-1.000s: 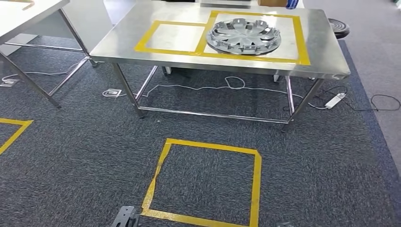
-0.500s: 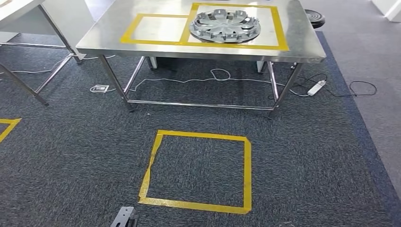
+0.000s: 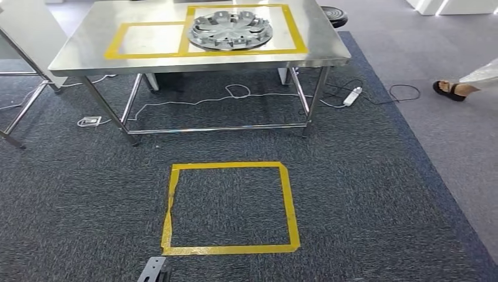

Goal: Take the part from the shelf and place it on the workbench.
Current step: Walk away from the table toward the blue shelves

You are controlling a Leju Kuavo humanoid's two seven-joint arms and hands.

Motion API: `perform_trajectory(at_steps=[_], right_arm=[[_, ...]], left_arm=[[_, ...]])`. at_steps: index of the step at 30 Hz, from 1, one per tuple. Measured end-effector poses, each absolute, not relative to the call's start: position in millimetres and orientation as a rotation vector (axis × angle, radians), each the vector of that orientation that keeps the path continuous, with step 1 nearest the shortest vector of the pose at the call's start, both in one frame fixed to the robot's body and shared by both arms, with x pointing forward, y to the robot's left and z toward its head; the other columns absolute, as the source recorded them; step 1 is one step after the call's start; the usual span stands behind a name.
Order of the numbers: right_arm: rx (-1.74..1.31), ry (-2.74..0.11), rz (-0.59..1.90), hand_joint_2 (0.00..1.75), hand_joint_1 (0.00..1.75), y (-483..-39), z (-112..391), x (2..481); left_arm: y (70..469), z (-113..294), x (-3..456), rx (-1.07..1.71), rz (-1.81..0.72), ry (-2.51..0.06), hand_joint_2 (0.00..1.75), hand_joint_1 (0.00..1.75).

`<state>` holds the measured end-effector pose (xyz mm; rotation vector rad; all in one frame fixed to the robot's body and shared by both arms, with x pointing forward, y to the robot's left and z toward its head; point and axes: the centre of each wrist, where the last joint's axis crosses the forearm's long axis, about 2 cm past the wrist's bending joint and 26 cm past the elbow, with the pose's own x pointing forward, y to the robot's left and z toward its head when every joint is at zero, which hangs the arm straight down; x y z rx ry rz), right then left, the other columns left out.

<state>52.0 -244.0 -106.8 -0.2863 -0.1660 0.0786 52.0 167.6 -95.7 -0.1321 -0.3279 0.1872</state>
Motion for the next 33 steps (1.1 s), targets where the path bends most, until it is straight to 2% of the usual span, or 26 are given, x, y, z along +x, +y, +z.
perform_trajectory(at_steps=[33], right_arm=[[-0.277,-0.174,0.058,0.00,0.00,-242.8,-106.9,50.9]], left_arm=[[167.1,-95.8,50.9,-0.160,0.222,-0.377,0.00,0.00]])
